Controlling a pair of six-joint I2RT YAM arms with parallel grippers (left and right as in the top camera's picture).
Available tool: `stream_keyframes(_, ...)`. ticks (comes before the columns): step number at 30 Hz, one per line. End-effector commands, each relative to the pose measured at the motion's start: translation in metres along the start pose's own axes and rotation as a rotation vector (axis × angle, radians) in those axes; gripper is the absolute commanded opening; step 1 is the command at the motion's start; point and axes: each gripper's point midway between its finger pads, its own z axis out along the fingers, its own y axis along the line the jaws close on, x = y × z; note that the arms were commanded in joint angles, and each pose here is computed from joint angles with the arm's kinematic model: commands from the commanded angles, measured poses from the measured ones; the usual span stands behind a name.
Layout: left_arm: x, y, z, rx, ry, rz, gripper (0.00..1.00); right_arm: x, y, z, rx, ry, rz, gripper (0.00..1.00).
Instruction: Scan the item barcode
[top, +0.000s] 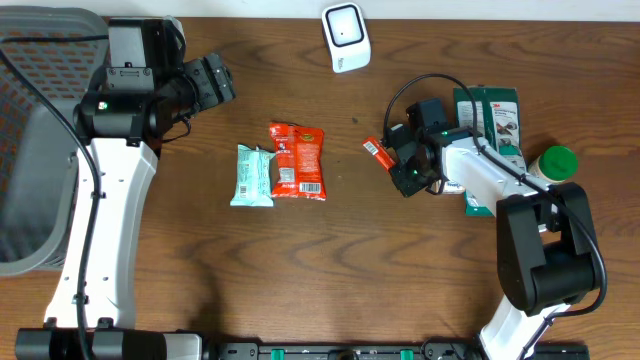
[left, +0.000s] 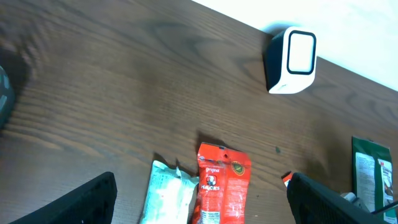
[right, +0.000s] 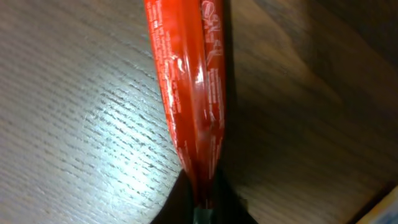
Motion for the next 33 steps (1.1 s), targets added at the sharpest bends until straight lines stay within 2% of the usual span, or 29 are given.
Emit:
stream_keyframes(1, -0.002, 0.000, -0.004, -0.001, -0.010, 0.007, 0.88, 0.012, -0.001, 0.006, 0.026, 0.044, 0.025, 0.01)
stream_keyframes(6, -0.002, 0.000, -0.004, -0.001, -0.010, 0.007, 0.88, -0.001, -0.007, -0.012, 0.060, 0.008, 0.044, 0.01)
stream_keyframes(14, -0.002, 0.000, -0.004, -0.001, -0.010, 0.007, 0.88, 0.000, -0.043, -0.051, 0.434, 0.013, 0.098, 0.01)
stream_keyframes(23, -0.002, 0.000, -0.004, -0.001, -0.010, 0.007, 0.88, -0.012, -0.039, -0.090, 0.869, -0.023, 0.009, 0.01)
stream_keyframes(30, -0.002, 0.000, -0.004, -0.001, -0.010, 0.007, 0.88, -0.012, -0.019, -0.090, 0.972, -0.064, -0.031, 0.01)
stream_keyframes(33, -0.002, 0.000, -0.004, -0.001, -0.010, 0.007, 0.88, -0.009, -0.023, -0.092, 1.074, -0.070, -0.057, 0.01)
